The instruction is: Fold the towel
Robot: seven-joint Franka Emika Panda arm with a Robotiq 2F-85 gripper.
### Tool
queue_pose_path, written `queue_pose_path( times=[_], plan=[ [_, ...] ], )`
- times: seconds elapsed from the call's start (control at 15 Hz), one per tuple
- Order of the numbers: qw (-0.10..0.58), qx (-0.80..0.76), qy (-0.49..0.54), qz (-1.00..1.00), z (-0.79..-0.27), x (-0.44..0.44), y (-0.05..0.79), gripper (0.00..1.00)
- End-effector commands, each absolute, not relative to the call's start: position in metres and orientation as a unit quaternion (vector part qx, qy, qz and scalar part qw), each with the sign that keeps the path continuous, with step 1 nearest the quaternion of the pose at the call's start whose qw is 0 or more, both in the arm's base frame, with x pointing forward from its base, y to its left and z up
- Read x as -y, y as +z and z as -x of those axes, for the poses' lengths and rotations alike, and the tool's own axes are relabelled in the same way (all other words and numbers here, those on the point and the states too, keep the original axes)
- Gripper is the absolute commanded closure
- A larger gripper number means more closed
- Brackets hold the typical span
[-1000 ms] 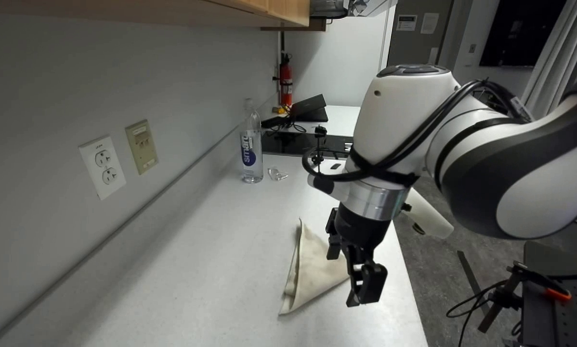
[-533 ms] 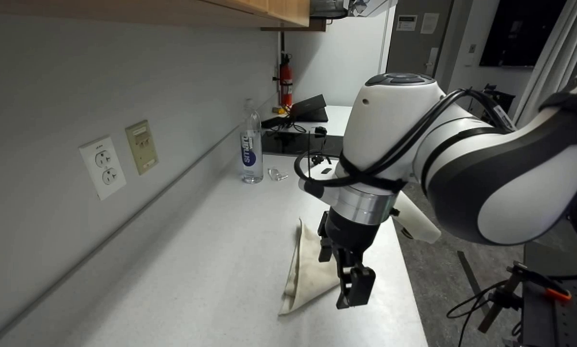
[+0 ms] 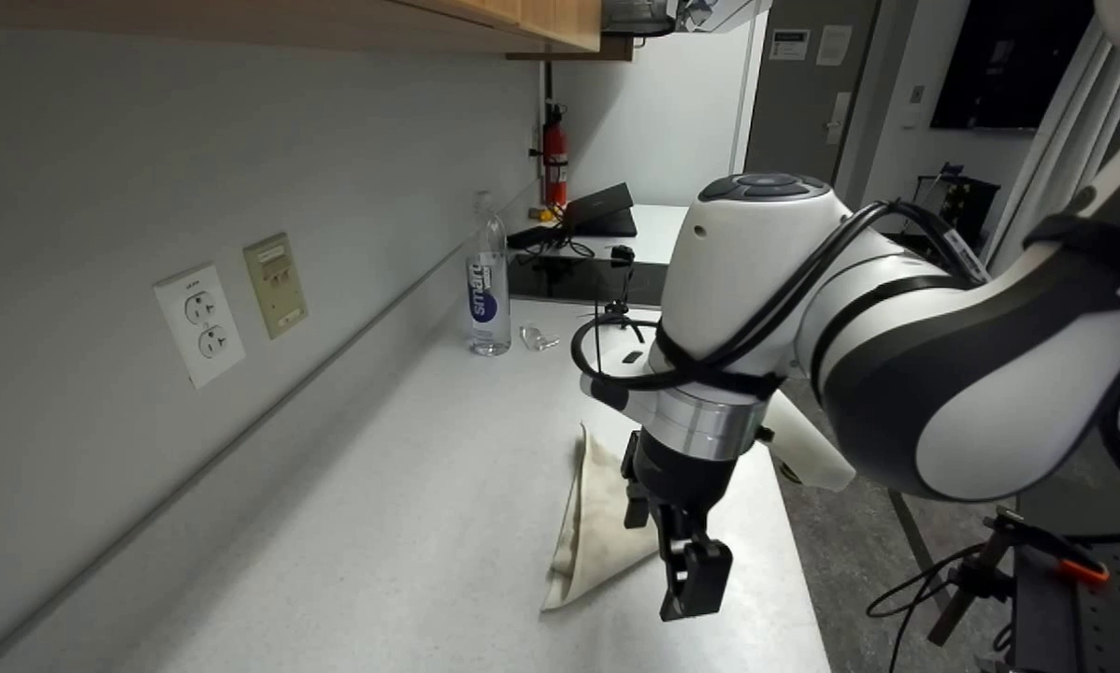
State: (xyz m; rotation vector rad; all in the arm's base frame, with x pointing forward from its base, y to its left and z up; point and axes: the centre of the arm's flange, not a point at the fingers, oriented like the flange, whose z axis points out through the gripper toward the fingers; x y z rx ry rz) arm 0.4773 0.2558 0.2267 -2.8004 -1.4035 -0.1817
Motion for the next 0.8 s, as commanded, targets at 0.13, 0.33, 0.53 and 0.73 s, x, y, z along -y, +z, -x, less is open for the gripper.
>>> queue_pose_path(
  times=[0.13,0.33,0.53,0.73],
  plan=[
    [0.009,0.455,-0.066,0.888,-0.492,-0.269,0.207,0.0],
    [0.01,0.456,-0.071,0.887,-0.503,-0.272,0.2,0.0],
    [0.009,0.46,-0.073,0.885,-0.513,-0.276,0.19,0.0],
    [0.01,0.462,-0.068,0.884,-0.52,-0.276,0.178,0.0]
  ],
)
